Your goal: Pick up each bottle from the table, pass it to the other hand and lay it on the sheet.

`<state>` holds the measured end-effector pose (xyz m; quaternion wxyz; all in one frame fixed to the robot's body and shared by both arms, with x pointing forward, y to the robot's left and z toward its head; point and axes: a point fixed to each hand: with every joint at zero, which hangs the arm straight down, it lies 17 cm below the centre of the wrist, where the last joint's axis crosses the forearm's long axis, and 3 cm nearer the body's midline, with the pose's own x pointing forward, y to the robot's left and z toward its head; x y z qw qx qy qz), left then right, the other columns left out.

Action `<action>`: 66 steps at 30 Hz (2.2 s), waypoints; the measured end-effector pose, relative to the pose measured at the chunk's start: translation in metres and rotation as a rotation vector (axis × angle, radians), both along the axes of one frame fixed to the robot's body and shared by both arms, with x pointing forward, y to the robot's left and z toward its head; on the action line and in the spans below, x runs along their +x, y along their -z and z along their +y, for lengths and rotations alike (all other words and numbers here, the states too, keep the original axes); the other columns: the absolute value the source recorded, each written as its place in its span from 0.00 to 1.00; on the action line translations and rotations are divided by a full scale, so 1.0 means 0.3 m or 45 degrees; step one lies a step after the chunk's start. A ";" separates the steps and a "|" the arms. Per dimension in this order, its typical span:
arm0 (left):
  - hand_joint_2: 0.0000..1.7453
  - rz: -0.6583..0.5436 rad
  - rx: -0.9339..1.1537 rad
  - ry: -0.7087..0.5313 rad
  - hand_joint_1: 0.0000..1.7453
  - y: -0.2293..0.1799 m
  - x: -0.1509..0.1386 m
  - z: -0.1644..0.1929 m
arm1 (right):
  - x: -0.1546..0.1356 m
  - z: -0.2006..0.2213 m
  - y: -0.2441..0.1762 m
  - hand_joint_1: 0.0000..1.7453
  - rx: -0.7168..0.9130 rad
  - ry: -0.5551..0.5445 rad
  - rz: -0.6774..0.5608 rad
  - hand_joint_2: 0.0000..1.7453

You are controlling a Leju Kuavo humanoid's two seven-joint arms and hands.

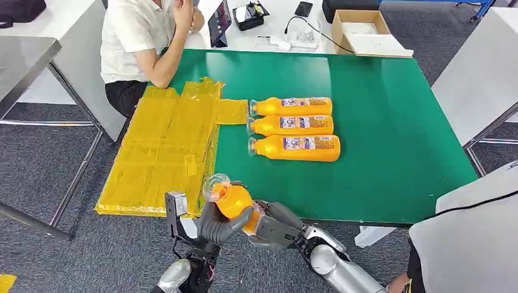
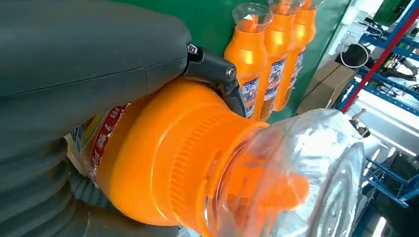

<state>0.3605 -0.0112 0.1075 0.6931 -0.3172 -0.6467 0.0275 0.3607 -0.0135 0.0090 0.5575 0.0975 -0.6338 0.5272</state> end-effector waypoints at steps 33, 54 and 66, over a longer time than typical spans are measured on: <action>1.00 -0.770 0.653 -0.302 1.00 -0.306 0.036 0.183 | -0.019 0.084 -0.441 0.00 0.670 0.146 -0.255 0.00; 1.00 -0.810 2.283 -0.304 1.00 0.086 0.415 0.385 | 0.046 -0.010 -0.551 0.00 0.853 0.404 -0.289 0.00; 1.00 -0.473 2.463 -0.052 1.00 0.291 0.519 0.505 | 0.051 0.022 -0.552 0.00 0.872 0.385 -0.240 0.00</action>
